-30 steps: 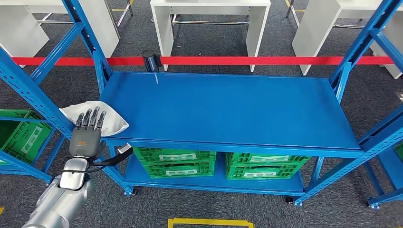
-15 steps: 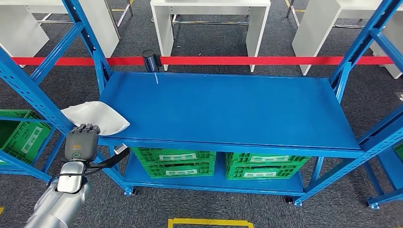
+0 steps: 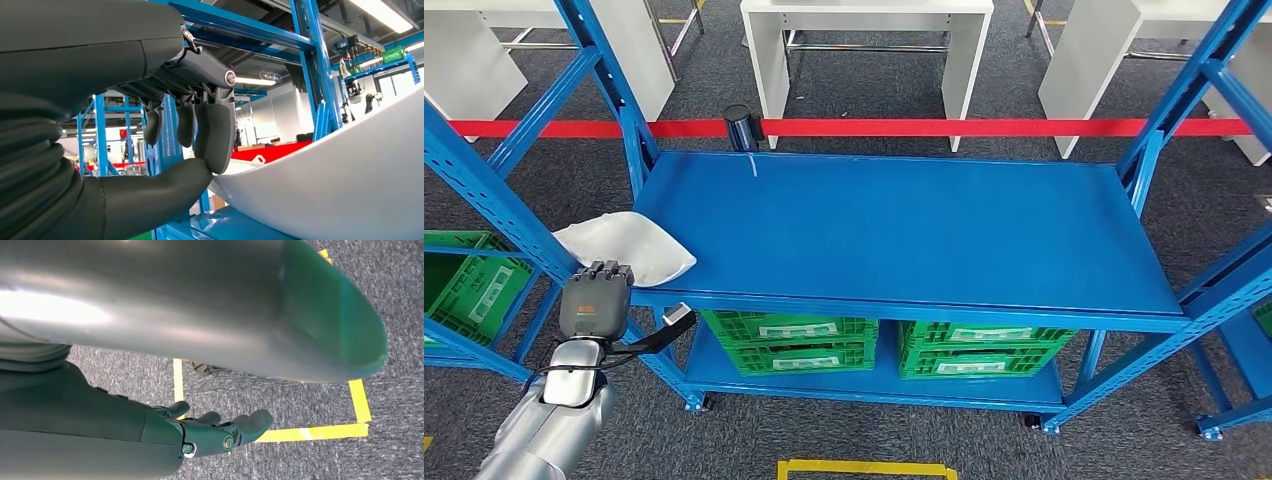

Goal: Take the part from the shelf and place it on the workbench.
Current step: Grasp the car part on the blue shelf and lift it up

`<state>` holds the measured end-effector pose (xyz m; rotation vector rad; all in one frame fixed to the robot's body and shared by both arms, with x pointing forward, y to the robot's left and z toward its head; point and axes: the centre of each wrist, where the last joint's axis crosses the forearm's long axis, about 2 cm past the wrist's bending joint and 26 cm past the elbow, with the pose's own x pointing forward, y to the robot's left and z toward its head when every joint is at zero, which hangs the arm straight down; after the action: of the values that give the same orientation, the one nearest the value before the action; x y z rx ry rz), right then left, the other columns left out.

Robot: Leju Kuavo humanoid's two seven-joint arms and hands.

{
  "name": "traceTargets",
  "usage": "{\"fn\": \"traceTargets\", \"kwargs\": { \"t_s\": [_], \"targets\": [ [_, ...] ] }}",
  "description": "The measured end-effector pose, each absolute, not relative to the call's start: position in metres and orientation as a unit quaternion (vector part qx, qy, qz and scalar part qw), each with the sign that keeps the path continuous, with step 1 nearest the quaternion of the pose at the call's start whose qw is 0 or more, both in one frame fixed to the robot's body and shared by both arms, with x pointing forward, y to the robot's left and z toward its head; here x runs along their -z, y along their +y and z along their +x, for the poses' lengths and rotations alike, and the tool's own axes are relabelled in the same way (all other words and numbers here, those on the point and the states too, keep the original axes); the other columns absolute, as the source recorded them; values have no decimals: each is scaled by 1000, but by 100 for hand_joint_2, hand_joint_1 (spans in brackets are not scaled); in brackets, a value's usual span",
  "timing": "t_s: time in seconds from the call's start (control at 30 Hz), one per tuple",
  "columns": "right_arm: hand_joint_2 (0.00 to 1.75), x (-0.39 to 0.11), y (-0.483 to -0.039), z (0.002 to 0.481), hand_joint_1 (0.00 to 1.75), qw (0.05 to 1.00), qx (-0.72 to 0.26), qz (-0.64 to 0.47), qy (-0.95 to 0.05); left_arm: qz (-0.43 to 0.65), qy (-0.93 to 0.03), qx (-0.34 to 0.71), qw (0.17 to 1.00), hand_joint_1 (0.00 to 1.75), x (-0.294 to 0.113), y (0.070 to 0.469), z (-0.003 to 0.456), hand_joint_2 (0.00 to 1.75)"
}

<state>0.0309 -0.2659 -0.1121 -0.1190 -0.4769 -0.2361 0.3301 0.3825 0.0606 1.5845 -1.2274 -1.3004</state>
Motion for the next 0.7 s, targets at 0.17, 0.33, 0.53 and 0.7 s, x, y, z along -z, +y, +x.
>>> {"fn": "traceTargets", "kwargs": {
  "t_s": [0.17, 0.33, 0.53, 0.7],
  "targets": [
    [0, 112, -266, 31, 0, 963, 116, -59, -236, 618, -477, 505, 368, 140, -61, 383, 330, 175],
    [0, 112, -266, 31, 0, 963, 116, -59, -236, 619, -476, 504, 369, 140, -61, 383, 330, 175],
    [0, 112, -266, 31, 0, 963, 116, -59, -236, 619, -476, 504, 368, 144, -61, 383, 330, 175],
    [0, 112, -266, 31, 0, 963, 116, -59, -236, 619, -476, 504, 368, 79, -61, 383, 330, 175]
  ]
}}
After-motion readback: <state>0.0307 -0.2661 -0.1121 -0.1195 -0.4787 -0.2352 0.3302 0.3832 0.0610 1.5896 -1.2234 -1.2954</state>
